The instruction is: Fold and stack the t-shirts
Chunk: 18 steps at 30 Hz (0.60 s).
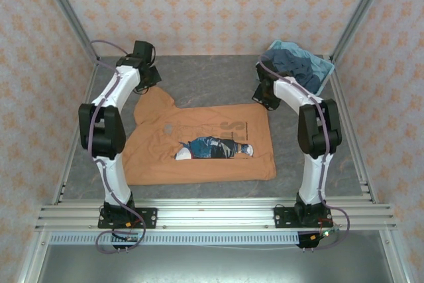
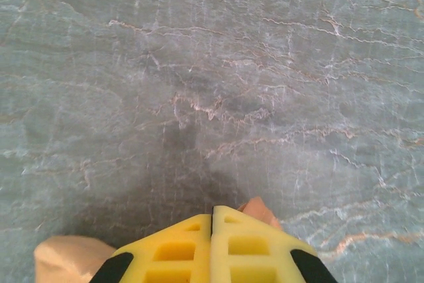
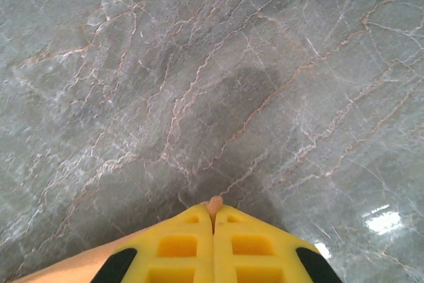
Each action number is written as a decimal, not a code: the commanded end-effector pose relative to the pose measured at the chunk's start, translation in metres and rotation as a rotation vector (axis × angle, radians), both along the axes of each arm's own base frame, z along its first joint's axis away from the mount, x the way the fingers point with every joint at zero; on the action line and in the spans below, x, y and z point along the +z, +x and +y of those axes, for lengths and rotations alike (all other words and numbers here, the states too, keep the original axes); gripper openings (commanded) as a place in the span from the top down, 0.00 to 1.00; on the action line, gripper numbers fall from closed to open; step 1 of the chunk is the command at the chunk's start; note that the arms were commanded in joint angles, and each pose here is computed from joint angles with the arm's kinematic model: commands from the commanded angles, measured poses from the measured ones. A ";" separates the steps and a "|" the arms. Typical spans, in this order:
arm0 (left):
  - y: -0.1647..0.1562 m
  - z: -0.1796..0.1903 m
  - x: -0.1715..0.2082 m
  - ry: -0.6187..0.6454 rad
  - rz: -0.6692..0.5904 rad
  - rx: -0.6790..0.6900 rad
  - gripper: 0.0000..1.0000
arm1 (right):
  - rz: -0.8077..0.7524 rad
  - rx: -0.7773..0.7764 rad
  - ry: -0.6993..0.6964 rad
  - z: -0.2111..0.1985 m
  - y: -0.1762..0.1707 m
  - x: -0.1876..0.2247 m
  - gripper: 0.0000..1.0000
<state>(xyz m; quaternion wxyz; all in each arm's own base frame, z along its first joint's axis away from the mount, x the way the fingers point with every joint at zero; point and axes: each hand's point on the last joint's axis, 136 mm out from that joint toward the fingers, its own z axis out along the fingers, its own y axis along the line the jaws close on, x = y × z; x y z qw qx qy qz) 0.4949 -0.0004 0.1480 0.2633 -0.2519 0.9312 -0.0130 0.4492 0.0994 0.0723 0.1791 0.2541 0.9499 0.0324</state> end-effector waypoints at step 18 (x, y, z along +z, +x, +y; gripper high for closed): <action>-0.025 -0.050 0.083 0.061 -0.174 -0.203 1.00 | -0.023 0.054 -0.007 -0.004 -0.030 0.013 1.00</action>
